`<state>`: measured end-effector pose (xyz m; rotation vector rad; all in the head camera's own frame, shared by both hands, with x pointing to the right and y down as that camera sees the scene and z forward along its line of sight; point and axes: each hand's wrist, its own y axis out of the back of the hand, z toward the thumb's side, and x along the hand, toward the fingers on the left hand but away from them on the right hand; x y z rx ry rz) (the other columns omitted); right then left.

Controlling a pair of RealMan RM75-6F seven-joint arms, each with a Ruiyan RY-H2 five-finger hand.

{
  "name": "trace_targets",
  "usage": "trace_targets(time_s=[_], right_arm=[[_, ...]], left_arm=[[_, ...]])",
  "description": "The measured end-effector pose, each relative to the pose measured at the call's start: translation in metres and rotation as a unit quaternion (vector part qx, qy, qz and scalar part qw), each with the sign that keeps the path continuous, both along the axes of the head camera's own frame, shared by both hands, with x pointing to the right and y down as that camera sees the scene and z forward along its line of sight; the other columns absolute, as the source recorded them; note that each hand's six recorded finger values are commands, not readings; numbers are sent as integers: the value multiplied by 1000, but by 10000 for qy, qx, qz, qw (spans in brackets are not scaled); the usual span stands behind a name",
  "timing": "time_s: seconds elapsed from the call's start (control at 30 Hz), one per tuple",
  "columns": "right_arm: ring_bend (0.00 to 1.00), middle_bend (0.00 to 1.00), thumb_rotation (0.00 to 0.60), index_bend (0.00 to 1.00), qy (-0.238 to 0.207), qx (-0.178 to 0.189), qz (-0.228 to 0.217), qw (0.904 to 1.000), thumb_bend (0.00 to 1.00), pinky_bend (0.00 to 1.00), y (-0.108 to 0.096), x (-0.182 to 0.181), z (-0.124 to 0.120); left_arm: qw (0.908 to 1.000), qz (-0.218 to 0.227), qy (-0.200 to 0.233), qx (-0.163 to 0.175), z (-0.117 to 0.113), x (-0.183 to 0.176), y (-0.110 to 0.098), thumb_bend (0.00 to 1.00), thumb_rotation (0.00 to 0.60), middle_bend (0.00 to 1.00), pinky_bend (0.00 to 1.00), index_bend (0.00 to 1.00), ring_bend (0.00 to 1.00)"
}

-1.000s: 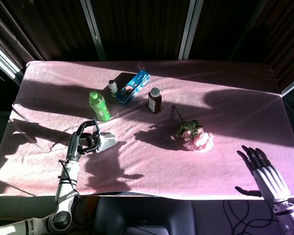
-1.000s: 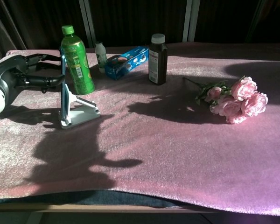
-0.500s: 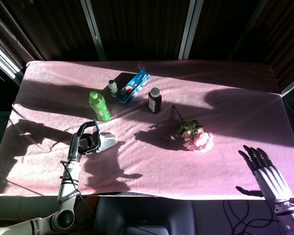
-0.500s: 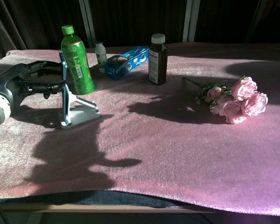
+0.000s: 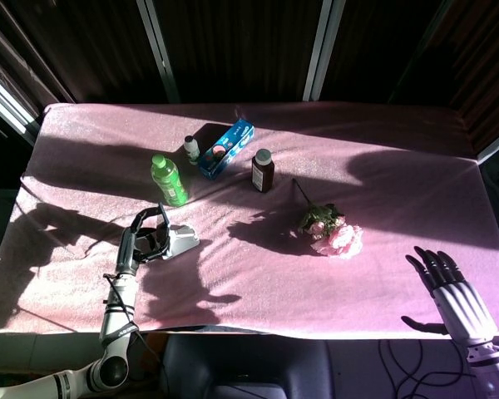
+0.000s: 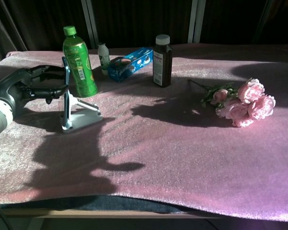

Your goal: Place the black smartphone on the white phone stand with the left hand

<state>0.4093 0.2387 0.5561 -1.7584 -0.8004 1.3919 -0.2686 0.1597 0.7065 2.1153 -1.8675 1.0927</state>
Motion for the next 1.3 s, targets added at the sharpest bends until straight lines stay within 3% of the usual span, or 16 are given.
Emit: trace_targets(time_s=[0.53,0.7,0.9,1.2,1.3], right_arm=[[0,0,600,0,2,-3,0,10000,187,0,0,0,-1],[0,0,600,0,18,-26,-6,10000,187,0,0,0,1],[0,0,600,0,35,-40,-1,10000,187,0,0,0,1],[0,0,600,0,37,-29,1,10000,187,0,0,0,2],[0,0,600,0,44,-24,-6,10000,187,0,0,0,1]], left_arm=[[9999,97,64,-44,1,2,1,362,600,913,270,626,684],[9997,230,25,34,-1,3,1,359,600,801,241,572,579],[9993,358,105,5,-1,5,2,354,600,718,237,533,526],[9986,494,144,-120,3,4,3,334,600,538,203,390,401],[9984,527,159,-105,3,4,3,321,600,434,194,314,338]])
